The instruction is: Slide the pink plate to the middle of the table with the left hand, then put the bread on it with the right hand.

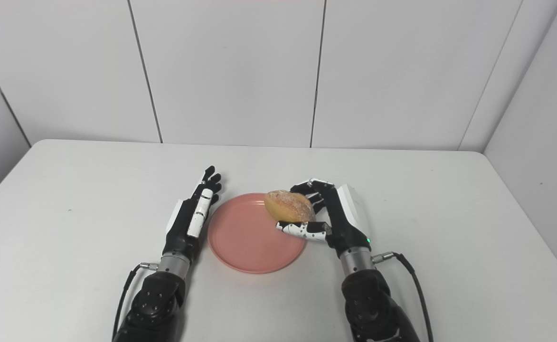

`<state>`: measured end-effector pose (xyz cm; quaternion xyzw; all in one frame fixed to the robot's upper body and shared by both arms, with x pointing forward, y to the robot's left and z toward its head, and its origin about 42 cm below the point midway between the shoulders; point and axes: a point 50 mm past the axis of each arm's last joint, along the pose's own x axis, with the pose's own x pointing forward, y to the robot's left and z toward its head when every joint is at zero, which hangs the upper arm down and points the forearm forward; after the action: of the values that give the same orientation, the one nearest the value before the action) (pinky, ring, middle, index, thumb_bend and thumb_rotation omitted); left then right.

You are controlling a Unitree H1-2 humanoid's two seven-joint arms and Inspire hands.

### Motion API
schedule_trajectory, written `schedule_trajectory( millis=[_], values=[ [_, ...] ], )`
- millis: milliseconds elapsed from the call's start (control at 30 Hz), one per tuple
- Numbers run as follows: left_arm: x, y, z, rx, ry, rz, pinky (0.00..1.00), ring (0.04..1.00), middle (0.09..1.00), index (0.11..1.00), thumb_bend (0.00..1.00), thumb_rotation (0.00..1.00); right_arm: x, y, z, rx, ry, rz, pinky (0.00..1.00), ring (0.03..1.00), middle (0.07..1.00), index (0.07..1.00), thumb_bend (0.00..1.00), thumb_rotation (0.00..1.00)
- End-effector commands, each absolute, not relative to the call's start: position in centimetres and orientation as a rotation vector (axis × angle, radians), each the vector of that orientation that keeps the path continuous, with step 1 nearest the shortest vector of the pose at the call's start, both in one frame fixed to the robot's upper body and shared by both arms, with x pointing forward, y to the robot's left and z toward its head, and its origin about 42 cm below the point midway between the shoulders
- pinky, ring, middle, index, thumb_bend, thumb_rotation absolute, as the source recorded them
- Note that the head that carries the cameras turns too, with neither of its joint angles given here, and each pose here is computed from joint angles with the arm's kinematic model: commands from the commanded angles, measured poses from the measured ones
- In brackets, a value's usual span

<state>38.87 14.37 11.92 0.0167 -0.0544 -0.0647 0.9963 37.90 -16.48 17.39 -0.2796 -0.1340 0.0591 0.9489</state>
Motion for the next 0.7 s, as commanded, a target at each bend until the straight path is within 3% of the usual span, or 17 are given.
schedule_trajectory(
  millis=[0, 200, 667],
  values=[
    [38.8, 13.6, 12.5, 0.027, -0.125, -0.126, 0.95, 0.951, 0.955, 0.955, 0.45, 1.00, 38.2, -15.4, 20.0, -0.563, -0.415, 0.152, 0.45, 0.518, 0.575, 0.495, 0.49, 0.12],
    [38.5, 13.4, 12.7, 0.005, -0.112, -0.123, 0.96, 0.956, 0.958, 0.956, 0.47, 1.00, 38.3, -14.5, 19.8, -0.572, -0.394, 0.234, 0.45, 0.526, 0.585, 0.495, 0.49, 0.12],
    [38.9, 13.4, 12.5, 0.041, -0.119, -0.102, 0.95, 0.955, 0.950, 0.942, 0.48, 1.00, 40.3, -12.4, 19.7, -0.671, -0.435, 0.266, 0.44, 0.517, 0.579, 0.496, 0.49, 0.12]
  ],
)
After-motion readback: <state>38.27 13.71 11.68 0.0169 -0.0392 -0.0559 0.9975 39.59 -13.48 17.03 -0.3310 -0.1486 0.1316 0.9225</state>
